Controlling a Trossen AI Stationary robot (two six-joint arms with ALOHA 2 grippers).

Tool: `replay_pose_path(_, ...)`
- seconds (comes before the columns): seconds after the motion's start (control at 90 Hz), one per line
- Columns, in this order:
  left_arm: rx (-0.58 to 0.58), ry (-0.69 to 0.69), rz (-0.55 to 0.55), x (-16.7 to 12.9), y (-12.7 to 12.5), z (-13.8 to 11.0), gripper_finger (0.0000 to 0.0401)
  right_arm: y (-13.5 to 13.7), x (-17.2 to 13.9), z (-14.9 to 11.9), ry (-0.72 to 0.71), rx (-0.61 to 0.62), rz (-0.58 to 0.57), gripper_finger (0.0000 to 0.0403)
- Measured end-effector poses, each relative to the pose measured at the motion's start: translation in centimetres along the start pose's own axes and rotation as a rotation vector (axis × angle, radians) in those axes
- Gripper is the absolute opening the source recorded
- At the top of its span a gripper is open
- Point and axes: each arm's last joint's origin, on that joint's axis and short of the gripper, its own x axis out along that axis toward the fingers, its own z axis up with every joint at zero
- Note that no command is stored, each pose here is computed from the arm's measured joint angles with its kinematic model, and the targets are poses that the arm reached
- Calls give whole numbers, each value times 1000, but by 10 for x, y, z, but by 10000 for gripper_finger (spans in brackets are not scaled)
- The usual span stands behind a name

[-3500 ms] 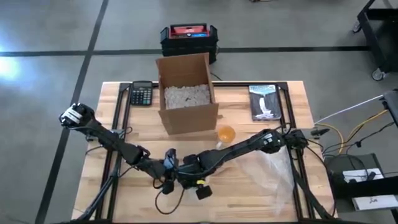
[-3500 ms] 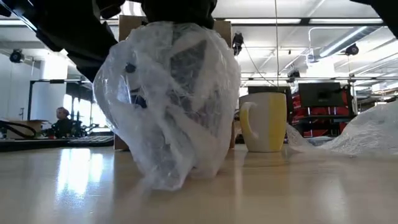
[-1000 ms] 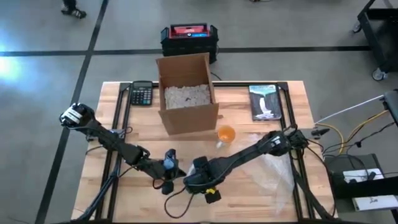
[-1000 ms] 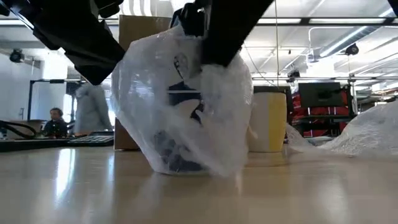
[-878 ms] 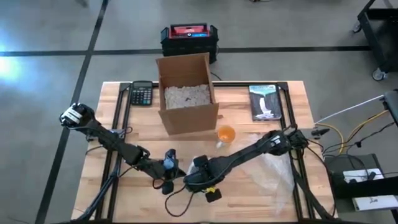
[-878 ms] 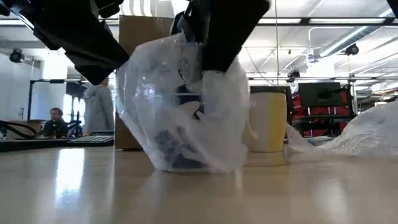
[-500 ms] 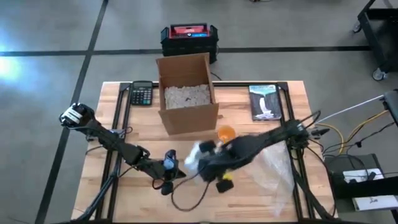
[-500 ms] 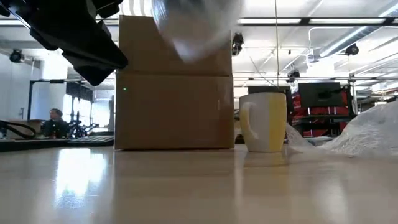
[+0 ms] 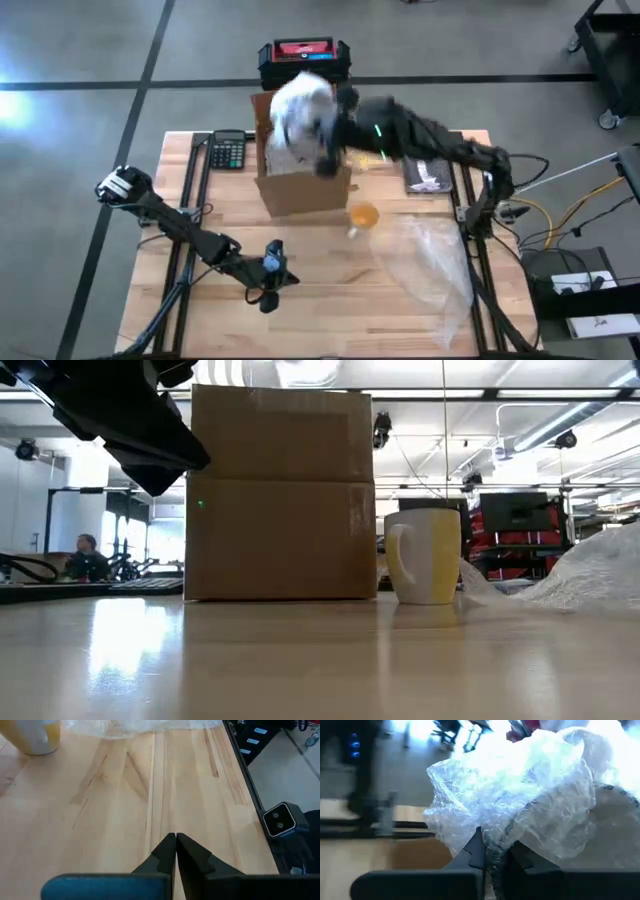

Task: Wrap mug
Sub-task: Put the wrapped blue mug into the brown cardboard box, then prepare the transparent bubble wrap

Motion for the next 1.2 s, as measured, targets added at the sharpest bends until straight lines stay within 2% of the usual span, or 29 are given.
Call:
replay_pose_path(0.089, -2, 4, -7, 0, 0, 0, 0, -25, 29, -30, 153, 128, 57, 9)
replay_pose_path(0.211, -6, 4, -12, 0, -1, 0, 0, -19, 62, -61, 311, 143, 114, 9)
replay_pose_path(0.356, 1, -1, -16, 0, -2, 0, 0, -8, 76, -69, 329, 145, 146, 27)
replay_pose_path(0.522, 4, 2, -14, 0, -1, 0, 0, -6, 79, -71, 342, 156, 141, 98)
replay_pose_path(0.622, 4, 2, -14, 0, -1, 0, 0, -9, 62, -58, 303, 159, 140, 150)
replay_pose_path(0.711, 4, 2, -15, 0, -1, 0, 0, -13, 28, -33, 235, 167, 169, 191)
replay_pose_path(0.844, 3, 2, -15, 0, -1, 0, 0, -1, -33, -7, 218, 181, 304, 231)
replay_pose_path(0.944, 4, 2, -15, 0, -1, 0, 0, 22, -73, -4, 295, 184, 388, 247)
replay_pose_path(1.067, 4, 2, -15, 0, -1, 0, 0, 68, -106, -18, 492, 147, 487, 253)
replay_pose_path(1.122, 4, 2, -14, 0, -1, 0, 0, 93, -115, -28, 592, 125, 483, 251)
replay_pose_path(1.2, 3, 1, -15, 0, -1, 0, 0, 131, -121, -48, 693, 38, 419, 244)
